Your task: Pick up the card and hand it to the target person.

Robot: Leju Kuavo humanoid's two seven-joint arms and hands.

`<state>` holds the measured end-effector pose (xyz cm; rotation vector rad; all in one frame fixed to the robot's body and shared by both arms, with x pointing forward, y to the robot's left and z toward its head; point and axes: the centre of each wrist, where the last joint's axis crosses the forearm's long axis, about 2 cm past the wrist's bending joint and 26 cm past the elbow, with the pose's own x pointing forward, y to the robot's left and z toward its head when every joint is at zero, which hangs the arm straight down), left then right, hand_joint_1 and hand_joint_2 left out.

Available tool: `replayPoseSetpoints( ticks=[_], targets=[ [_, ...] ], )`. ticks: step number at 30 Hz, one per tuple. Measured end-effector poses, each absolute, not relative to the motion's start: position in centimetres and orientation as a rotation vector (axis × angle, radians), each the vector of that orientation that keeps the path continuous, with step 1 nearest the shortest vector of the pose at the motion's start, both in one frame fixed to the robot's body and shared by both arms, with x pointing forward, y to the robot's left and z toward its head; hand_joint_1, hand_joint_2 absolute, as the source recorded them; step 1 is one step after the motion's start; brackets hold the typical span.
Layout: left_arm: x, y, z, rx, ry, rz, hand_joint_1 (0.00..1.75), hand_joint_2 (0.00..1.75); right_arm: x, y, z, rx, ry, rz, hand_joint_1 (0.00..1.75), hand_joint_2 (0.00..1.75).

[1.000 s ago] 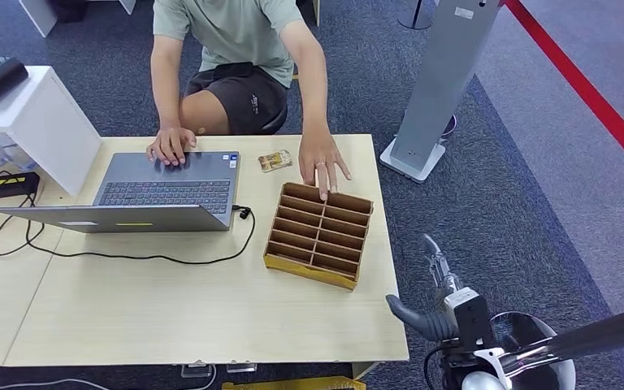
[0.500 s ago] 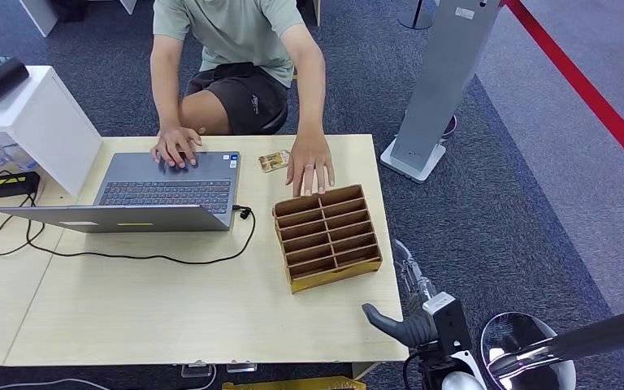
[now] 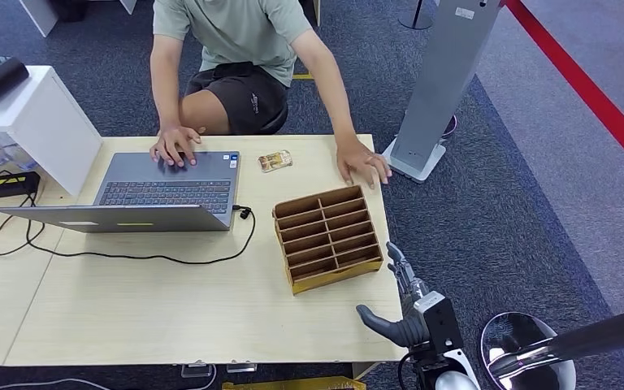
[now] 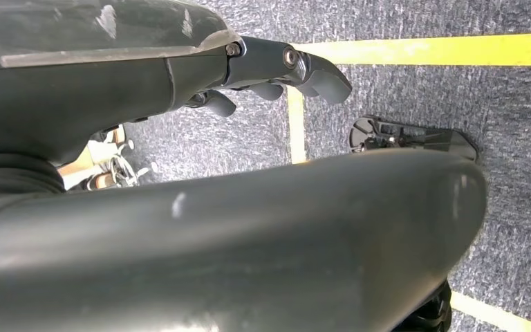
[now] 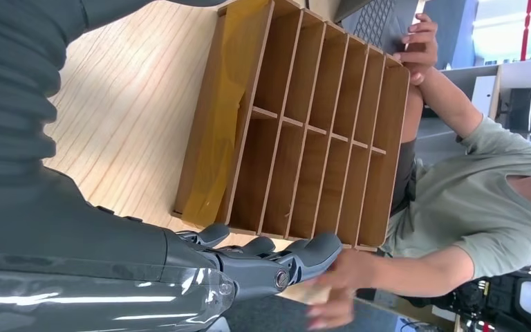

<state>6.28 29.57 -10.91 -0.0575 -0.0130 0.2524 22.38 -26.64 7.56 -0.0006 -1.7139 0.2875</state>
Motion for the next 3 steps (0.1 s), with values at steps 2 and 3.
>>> replayPoseSetpoints(
  ticks=[2, 3],
  targets=[
    [6.28, 29.57, -10.91, -0.057, -0.013, 0.252, 0.00, 0.00, 22.37, -26.62, 7.54, 0.000, -1.713, 0.287, 0.00, 1.75],
    [6.28, 29.57, -10.91, -0.057, -0.013, 0.252, 0.00, 0.00, 22.37, -26.61, 7.54, 0.000, -1.713, 0.287, 0.00, 1.75]
  ],
)
